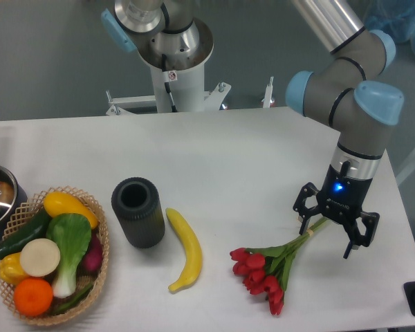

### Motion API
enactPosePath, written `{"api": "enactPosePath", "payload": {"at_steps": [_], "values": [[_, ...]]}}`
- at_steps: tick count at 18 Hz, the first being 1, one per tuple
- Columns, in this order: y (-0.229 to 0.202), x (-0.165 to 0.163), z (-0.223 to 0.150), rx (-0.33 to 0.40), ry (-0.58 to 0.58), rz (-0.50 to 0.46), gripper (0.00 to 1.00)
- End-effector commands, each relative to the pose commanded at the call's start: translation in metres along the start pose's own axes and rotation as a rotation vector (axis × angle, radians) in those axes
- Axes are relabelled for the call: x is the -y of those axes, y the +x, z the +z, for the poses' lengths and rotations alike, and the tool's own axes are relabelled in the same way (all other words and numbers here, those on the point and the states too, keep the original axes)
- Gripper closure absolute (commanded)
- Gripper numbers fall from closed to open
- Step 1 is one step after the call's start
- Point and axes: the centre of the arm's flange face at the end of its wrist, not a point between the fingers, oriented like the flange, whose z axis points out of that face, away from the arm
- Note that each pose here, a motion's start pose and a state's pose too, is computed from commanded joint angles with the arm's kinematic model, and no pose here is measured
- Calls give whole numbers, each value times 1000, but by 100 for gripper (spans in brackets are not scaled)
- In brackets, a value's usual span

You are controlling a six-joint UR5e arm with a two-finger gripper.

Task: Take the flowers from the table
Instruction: 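Move the open gripper down toward the red tulip stems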

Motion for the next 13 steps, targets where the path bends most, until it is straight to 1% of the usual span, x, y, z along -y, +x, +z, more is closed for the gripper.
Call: {"api": "enactPosePath", "payload": {"at_steps": [3,5,9,11,13], "values": [[-1,1,-1,2,2,3,0],[-1,2,2,-6,30,3,0],[12,10,17,-46,71,2,0],[14,13,22,-63,113,-11,0],[17,14,29,-77,120,-16,0]]}}
